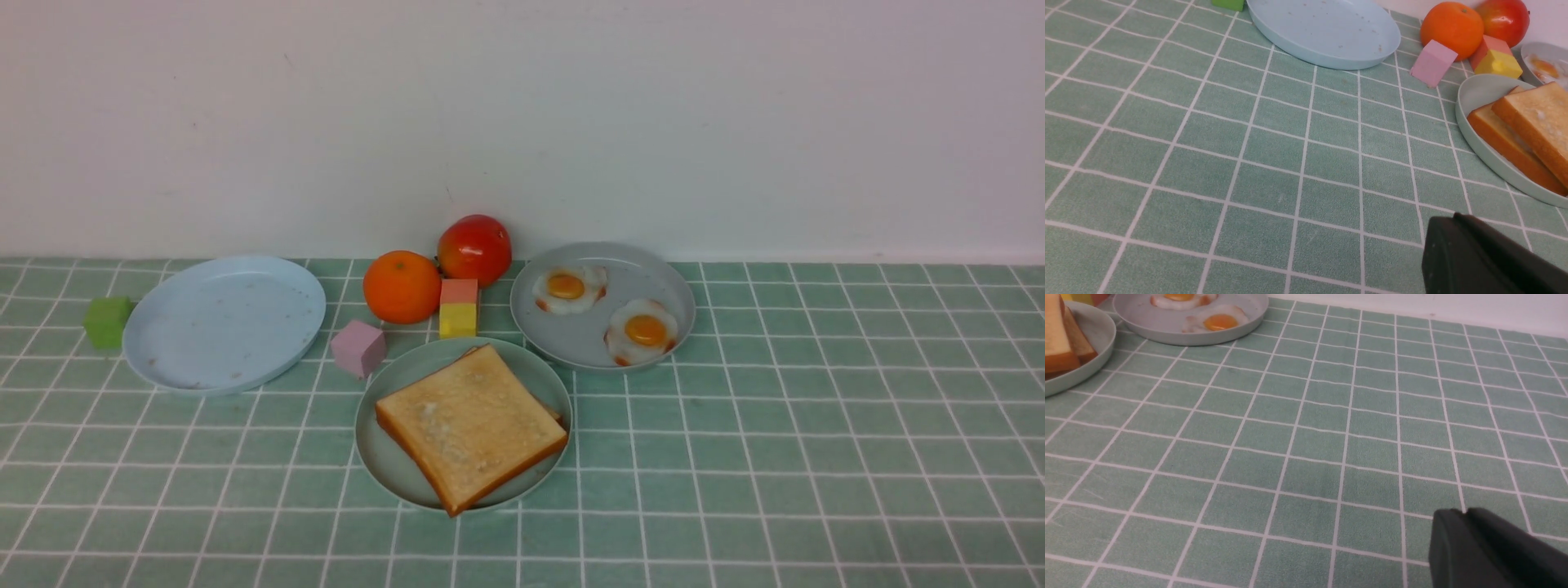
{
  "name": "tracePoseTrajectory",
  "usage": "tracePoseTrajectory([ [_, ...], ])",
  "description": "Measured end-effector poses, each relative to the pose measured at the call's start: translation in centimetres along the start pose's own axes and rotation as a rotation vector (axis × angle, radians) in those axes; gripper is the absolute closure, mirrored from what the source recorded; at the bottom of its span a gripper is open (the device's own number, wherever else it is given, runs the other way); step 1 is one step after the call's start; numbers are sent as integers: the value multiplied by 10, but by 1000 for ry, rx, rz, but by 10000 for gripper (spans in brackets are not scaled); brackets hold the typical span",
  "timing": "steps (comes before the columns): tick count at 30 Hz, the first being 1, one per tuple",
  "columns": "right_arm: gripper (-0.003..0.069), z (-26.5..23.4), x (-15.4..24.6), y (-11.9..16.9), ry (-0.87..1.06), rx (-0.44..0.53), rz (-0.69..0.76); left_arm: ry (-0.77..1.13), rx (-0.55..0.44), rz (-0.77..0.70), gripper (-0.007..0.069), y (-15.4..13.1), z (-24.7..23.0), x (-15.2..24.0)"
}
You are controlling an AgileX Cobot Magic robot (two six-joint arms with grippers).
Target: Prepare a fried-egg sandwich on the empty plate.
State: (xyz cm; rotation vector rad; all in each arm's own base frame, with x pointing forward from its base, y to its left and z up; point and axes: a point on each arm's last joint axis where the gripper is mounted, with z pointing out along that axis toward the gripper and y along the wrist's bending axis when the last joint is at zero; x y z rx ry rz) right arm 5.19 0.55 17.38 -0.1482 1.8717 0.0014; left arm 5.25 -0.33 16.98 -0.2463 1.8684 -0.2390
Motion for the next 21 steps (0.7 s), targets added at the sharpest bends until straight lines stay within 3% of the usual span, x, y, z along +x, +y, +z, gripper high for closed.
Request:
tracePoseTrajectory([
  [21, 570, 0, 0, 0, 0, 0, 0, 0, 1, -2, 630, 0, 0, 0],
])
